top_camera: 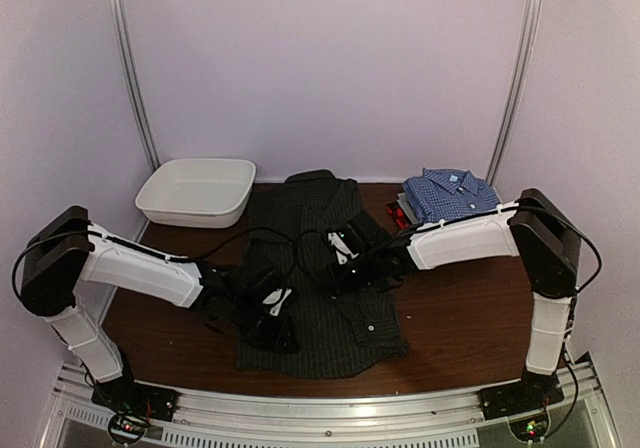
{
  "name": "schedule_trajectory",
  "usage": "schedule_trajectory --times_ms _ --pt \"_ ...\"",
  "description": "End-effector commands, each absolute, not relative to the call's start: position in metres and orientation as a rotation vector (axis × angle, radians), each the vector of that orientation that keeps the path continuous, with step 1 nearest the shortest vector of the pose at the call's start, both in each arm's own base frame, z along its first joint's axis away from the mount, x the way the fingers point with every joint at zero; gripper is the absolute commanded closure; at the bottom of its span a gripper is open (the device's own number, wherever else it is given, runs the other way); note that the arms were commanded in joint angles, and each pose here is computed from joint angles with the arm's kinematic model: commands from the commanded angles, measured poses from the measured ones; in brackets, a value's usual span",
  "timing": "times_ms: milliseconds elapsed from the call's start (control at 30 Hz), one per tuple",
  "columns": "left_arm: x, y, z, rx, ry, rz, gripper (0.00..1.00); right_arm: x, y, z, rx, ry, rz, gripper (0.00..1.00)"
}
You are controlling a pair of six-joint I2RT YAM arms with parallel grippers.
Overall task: Fold and stack the long sleeve shirts
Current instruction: Pick up the 1/3-folded shirt from the center of the board.
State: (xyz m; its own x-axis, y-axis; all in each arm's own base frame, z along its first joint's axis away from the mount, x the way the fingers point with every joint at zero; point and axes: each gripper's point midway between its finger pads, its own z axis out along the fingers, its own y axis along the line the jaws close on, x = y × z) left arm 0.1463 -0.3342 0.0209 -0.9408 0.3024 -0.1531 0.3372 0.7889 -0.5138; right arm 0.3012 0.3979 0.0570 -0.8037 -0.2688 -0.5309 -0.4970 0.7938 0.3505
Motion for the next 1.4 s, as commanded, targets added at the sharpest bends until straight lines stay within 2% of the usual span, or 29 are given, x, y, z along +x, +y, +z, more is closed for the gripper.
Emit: schedule_trajectory --times_ms 0,233,500,800,1367 --pt "0.144 -0.328 0.041 0.517 2.896 -0.861 0.75 0.297 0.397 0.059 -0.576 2.518 0.66 1.0" --pt "0.141 -0.311 0.029 0.468 2.926 -0.778 0.76 0.271 0.41 0.063 -0.629 2.513 0.699 1.0" --pt "0.147 -0.263 0.046 0.218 2.892 -0.671 0.75 0.201 0.442 0.063 -0.776 2.499 0.767 1.0" --pt "0.122 -0.224 0.033 0.051 2.931 -0.708 0.73 0.144 0.472 0.054 -0.904 2.504 0.82 1.0" --pt "0.108 -0.226 0.019 0.013 2.96 -0.818 0.7 0.114 0.489 0.009 -0.975 2.592 0.859 1.0"
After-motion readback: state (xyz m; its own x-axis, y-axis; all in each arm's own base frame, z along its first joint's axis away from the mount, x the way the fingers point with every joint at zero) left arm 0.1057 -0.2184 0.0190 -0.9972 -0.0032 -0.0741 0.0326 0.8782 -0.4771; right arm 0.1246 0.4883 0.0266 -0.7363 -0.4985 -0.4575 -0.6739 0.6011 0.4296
